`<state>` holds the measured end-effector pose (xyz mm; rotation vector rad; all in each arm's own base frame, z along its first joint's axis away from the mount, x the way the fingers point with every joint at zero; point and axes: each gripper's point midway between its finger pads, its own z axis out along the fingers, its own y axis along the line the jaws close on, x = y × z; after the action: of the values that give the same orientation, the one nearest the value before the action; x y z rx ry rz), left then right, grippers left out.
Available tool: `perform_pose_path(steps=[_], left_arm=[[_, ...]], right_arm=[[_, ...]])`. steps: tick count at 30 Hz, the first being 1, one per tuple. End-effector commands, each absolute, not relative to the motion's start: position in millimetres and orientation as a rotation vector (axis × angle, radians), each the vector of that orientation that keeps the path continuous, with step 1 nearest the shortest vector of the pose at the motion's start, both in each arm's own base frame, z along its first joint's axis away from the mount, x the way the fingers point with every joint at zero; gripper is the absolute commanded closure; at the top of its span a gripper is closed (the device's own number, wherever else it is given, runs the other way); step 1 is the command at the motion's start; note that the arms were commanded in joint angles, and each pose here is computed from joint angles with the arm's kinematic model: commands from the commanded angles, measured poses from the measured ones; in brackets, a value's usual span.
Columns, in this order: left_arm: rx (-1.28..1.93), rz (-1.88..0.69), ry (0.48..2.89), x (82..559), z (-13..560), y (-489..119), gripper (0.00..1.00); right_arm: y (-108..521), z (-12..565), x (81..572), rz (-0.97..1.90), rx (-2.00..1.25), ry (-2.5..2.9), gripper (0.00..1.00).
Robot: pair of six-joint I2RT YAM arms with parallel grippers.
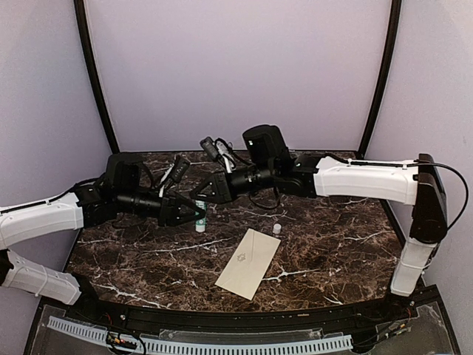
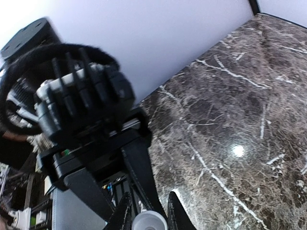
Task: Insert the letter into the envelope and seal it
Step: Screw the solid glue.
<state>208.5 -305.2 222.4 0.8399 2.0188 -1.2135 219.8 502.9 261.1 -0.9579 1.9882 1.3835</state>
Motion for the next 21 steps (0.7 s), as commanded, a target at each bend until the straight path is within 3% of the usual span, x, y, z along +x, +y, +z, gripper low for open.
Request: perform_pose_path(steps=[1,6,11,14,19,21], left_arm=[[1.158,-1.571,1.738,149,276,-320,1.0],[1.239,-1.673,1.703,134,281,-319,1.0],[1.238,-1.687,1.742,140,272,-325,1.0],[1.197,-1.605,1.76,151,268,-326,1.0],[0.983,-1.272,1.798,194,268,-314,1.0],[0.844,-1.097,1.84,218,265,-299,1.0]], right_arm=[[496,338,156,1.699,-1.279,1.559,0.89],[482,355,126,1.84,-1.424,1.411,0.89],[476,355,125,1.781,-1.455,1.402,0.85],[476,355,140,1.698,-1.397,1.438,0.73],[466,355,196,1.487,-1.106,1.567,0.31],[456,354,220,1.415,-0.977,1.615,0.25]])
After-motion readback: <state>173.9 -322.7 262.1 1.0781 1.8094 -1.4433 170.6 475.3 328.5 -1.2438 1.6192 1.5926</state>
